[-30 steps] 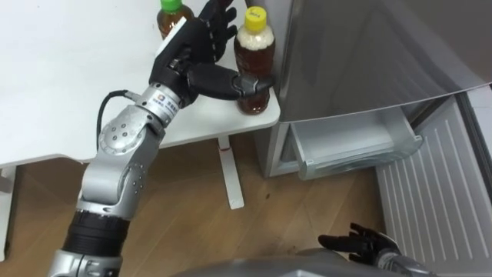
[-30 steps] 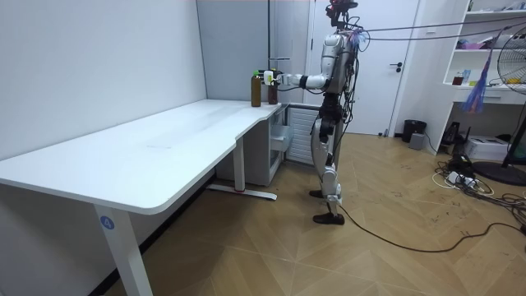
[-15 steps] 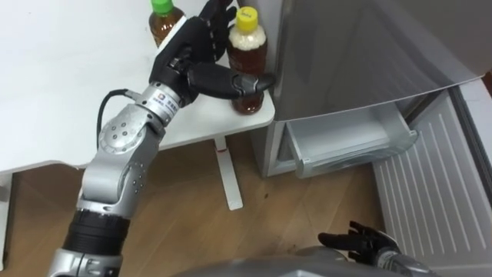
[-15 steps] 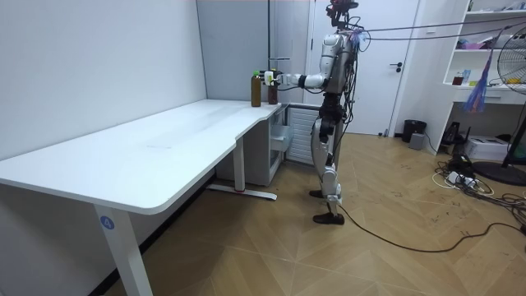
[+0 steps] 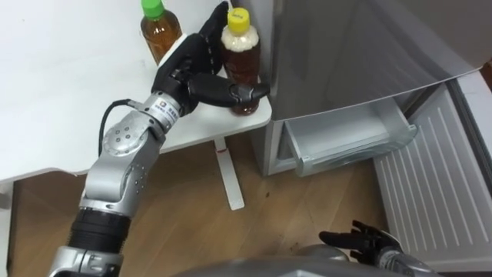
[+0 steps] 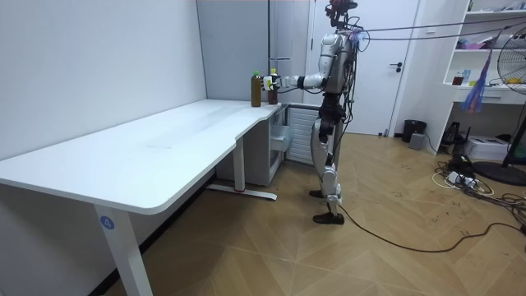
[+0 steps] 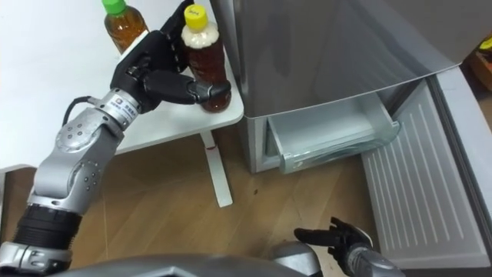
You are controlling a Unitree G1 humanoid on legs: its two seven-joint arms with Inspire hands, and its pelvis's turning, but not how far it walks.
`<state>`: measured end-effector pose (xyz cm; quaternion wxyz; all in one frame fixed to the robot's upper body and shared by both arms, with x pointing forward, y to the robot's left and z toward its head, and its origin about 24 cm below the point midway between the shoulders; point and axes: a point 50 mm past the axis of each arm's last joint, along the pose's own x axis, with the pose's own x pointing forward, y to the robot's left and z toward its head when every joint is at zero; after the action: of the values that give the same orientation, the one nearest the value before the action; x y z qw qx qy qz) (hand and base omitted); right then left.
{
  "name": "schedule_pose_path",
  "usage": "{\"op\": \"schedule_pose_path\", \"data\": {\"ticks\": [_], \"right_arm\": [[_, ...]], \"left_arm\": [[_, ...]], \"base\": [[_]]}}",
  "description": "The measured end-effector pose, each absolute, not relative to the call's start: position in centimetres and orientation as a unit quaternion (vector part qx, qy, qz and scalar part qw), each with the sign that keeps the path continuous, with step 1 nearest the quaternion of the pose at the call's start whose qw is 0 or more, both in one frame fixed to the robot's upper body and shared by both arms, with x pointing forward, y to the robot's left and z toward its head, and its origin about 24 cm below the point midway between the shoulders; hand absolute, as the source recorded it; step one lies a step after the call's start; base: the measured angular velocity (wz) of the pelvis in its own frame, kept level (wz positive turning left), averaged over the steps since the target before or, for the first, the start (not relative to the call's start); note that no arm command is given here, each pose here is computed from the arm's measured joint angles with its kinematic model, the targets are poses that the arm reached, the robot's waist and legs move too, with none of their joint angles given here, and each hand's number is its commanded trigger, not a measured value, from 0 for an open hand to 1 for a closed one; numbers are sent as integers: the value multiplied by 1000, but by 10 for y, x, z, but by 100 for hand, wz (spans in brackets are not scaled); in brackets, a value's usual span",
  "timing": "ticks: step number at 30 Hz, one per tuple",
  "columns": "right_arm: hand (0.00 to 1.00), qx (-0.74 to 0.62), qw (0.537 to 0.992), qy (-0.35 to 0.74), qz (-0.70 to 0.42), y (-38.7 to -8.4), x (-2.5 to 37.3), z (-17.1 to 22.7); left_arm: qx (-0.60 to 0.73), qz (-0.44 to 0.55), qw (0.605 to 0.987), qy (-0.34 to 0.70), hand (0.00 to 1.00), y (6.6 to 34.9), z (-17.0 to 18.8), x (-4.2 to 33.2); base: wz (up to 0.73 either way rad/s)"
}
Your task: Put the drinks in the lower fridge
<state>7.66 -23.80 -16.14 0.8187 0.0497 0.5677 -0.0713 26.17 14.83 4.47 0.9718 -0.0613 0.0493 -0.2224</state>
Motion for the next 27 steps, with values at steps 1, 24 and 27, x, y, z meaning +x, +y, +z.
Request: {"op": "schedule_pose_path", "data": {"ticks": [1, 24, 27], "right_arm": [[0, 50, 819, 568, -72, -238, 76, -161], [0, 43, 818, 567, -90, -241, 73, -162], [0, 41, 818, 568, -87, -240, 73, -162]], "left_arm": [[-62, -225, 971, 49, 85, 148, 45, 262], [-63, -230, 967, 90, 100, 141, 30, 265], [-54, -225, 968, 92, 100, 141, 29, 265]], "base": [[0], [-1], [0]]}}
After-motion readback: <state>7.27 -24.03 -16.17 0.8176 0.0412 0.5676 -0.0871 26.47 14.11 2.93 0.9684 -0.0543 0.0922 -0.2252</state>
